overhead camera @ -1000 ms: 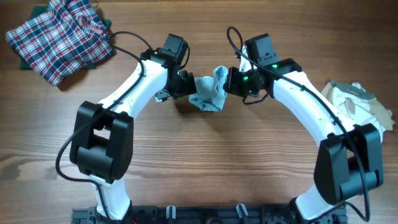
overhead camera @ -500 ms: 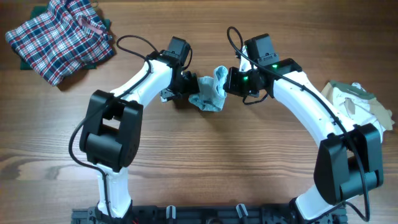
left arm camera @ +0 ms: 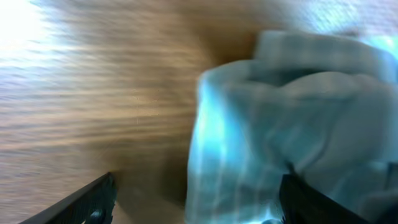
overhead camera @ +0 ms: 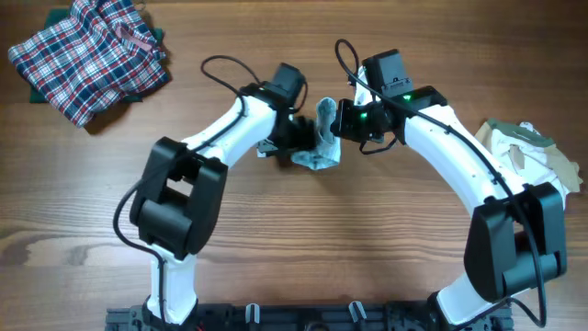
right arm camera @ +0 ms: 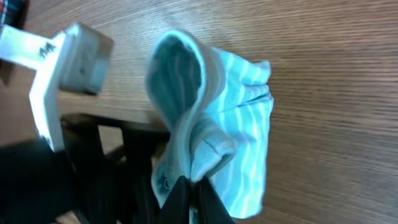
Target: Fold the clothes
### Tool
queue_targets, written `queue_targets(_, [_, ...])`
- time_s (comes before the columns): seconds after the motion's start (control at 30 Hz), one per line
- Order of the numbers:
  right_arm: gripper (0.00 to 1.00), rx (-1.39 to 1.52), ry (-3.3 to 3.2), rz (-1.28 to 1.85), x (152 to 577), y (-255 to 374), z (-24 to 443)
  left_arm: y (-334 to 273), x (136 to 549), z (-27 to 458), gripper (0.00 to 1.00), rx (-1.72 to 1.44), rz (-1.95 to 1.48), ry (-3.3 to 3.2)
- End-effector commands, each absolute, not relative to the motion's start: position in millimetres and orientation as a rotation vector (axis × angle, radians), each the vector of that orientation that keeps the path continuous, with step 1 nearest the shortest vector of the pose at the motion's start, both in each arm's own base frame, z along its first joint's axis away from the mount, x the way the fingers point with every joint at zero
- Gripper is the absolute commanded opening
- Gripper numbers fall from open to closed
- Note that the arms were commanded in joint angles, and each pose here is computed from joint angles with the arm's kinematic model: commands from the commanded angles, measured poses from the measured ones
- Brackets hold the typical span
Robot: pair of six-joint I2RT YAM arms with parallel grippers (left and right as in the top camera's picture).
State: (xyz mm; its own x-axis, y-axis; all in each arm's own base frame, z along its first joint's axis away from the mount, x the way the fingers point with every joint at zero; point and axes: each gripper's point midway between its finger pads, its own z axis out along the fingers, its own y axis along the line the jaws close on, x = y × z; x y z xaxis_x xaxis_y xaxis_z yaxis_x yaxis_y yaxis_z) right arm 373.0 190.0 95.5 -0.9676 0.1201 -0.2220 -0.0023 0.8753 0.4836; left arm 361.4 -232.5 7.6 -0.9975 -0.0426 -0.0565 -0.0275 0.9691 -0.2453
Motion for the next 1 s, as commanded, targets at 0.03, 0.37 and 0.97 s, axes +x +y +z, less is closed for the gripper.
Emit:
queue_targets(0.03, [0.04,0.082,2.749,0.731,384.5,180.9,110.9,-258.3,339.5,-4.1,0.85,0.048,-0.41,3.109])
queue_targets(0.37, [0.04,0.038,2.772,0.71,379.4,176.3,107.6,-261.4,337.4,-4.3,0.86,0.068,-0.4,3.106])
queue_targets(0.97, [0.04,-0.051,2.83,0.807,358.5,185.2,107.1,-214.4,342.2,46.4,0.98,-0.03,-0.233,3.055])
